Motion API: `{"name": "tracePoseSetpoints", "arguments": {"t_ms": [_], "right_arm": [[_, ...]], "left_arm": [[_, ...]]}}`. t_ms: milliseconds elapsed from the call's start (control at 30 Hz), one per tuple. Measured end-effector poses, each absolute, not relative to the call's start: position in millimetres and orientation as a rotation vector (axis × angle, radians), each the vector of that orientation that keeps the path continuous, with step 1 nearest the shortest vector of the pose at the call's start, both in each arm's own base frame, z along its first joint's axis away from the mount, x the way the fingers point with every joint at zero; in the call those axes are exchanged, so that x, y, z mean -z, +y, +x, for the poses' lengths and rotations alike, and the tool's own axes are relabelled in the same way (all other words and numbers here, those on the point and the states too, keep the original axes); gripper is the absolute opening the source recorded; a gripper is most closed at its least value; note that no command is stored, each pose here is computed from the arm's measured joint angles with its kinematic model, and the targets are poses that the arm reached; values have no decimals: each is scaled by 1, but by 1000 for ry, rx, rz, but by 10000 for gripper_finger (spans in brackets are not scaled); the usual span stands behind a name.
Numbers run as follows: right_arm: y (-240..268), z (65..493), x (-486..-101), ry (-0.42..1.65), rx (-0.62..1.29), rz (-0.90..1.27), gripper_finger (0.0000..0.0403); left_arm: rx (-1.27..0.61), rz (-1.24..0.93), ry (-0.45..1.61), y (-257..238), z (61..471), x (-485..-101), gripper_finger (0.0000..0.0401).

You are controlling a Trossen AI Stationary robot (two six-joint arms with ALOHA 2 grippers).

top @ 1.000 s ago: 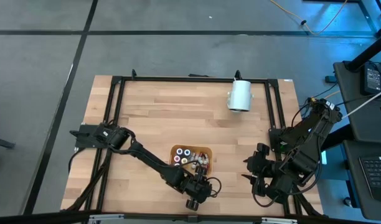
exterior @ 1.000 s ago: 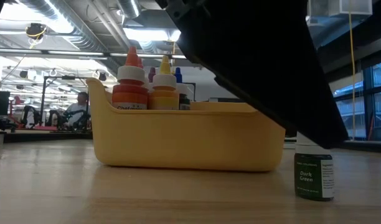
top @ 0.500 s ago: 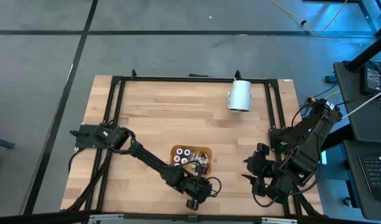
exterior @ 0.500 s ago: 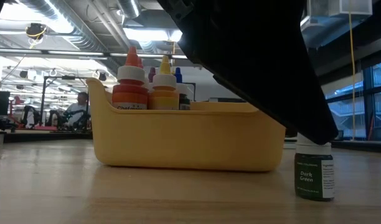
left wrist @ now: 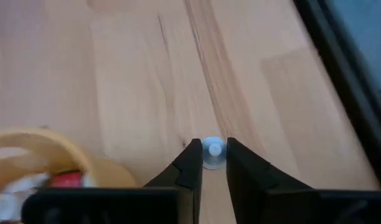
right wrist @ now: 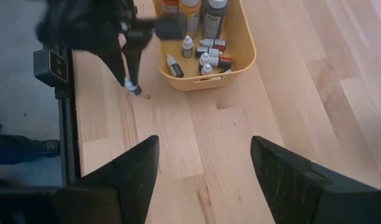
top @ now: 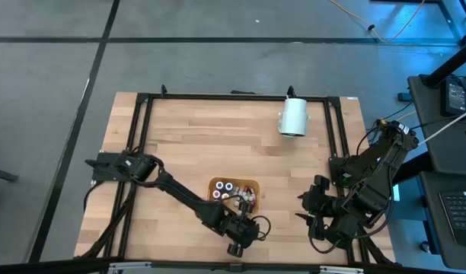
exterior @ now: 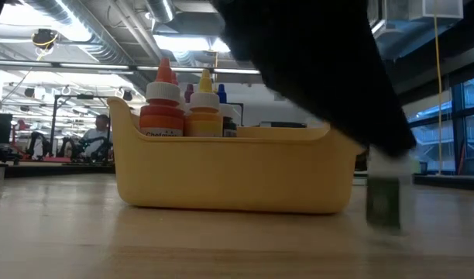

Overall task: Pick & Place food coloring
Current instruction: Put the small dark green food coloring bottle in the yellow bin

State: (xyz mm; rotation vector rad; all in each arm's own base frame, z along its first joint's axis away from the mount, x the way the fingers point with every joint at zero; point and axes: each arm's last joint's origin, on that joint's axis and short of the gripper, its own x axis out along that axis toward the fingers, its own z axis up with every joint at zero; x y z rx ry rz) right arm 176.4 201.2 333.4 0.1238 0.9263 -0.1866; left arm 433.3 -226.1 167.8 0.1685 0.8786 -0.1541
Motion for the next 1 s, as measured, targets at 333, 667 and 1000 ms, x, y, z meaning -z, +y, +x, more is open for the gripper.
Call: {"name": "tracePoseSetpoints", "arguments": {"t_ms": [333,667,1000], "right_arm": [[200,175,-333,942,193,109,255],[197,174,-333,923,225,71,255],[193,175,-334,867,280,25,255]], "left_arm": [[-4,86,846,-202,408,-252,46],[-126,11,843,-184,404,-252,45],[-141,-64,772,-171,384,-223,45]]}}
